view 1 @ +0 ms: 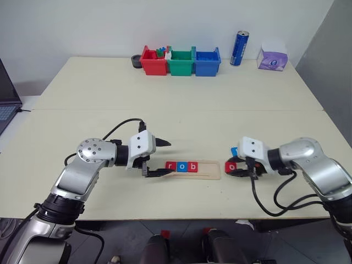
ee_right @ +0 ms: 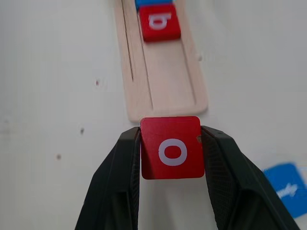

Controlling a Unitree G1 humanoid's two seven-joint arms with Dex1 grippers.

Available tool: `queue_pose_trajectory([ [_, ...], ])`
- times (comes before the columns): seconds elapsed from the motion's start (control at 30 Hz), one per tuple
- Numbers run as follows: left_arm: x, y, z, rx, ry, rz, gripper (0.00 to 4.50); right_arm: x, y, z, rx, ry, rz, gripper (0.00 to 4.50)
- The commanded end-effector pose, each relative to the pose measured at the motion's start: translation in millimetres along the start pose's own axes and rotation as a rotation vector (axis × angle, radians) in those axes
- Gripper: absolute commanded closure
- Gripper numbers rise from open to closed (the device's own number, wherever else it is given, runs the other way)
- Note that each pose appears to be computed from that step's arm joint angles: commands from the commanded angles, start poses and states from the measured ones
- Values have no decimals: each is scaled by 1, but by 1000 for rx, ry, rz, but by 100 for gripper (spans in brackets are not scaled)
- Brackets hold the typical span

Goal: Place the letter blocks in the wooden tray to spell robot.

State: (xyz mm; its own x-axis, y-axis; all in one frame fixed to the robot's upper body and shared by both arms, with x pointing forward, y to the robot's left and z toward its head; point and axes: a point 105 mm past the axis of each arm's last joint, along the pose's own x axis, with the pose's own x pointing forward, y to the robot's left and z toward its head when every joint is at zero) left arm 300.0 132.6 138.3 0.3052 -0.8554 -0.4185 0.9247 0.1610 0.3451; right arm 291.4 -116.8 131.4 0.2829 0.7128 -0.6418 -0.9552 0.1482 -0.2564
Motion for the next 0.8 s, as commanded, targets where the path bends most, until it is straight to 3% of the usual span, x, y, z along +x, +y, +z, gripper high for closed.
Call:
queue_pose_trajectory([
  [0.03,-3,3,10,51,-18,9,0,15,-1,12,-20,-16,1,305],
  [0.3,0,-3,10,63,-16,5,0,43,-12,21,-31,-15,-16,305],
  [0.8,1,-4,11,66,-16,21,0,54,-3,20,-53,13,55,305],
])
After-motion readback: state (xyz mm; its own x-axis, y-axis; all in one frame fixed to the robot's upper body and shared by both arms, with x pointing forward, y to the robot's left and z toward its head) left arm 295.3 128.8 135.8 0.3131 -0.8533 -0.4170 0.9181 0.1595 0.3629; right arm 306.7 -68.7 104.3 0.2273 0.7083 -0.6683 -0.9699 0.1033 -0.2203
